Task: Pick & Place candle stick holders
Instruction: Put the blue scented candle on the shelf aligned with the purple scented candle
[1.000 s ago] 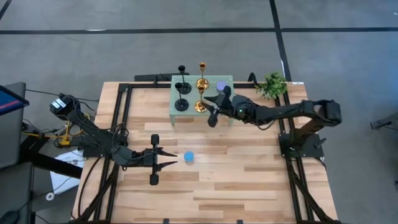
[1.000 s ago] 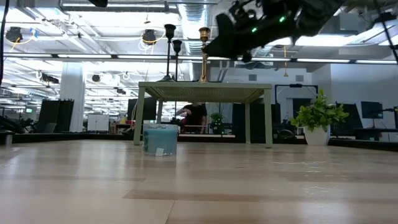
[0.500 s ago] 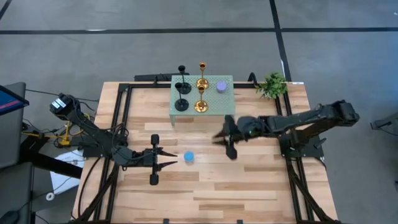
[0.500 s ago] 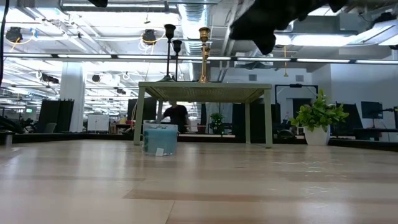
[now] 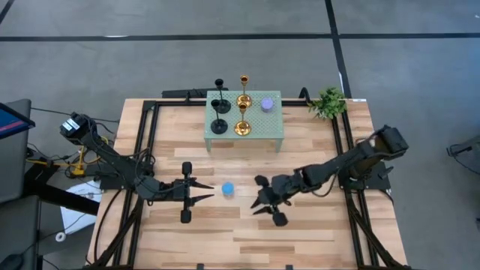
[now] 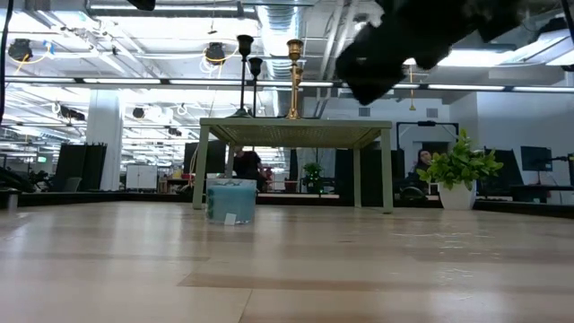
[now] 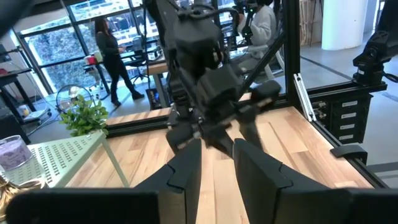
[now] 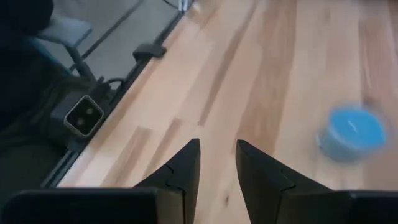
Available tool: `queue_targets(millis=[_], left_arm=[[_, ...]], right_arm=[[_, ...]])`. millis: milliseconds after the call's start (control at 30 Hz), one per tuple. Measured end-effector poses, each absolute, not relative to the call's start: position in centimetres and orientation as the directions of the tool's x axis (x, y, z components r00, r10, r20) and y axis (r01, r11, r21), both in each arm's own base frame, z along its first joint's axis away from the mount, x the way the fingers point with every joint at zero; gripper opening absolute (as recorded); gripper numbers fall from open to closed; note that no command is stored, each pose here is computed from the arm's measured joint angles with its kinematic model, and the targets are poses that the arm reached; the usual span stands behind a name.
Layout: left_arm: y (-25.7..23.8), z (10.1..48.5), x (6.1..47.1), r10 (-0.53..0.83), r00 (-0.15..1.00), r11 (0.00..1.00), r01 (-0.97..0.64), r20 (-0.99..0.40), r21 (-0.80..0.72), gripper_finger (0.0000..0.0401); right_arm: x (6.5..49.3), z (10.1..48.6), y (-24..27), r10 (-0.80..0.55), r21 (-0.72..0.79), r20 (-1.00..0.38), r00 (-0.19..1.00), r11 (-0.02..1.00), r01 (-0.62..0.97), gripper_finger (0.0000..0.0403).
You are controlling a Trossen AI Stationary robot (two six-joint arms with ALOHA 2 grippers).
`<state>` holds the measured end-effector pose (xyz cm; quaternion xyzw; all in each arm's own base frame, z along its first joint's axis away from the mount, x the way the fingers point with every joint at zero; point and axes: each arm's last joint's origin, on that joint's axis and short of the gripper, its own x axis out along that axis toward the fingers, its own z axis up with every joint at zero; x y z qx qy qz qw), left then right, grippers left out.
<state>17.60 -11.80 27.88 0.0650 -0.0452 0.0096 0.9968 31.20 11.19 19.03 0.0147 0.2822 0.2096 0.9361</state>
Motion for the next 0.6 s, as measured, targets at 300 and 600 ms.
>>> queue_targets(millis=[300,600], left_arm=[[-11.8,27.9,17.6,0.013,0.996,0.991,-0.025,0.091,0.129,0.0095],[-11.8,27.9,17.6,0.013,0.996,0.991,-0.025,0.091,0.129,0.0095]], right_arm=[[35.0,16.5,12.2,0.392,0.018,-0.451,0.801,0.902,-0.432,0.0095],[37.1,16.5,11.8,0.25,-0.135,-0.532,0.809,0.918,-0.372,0.0095]])
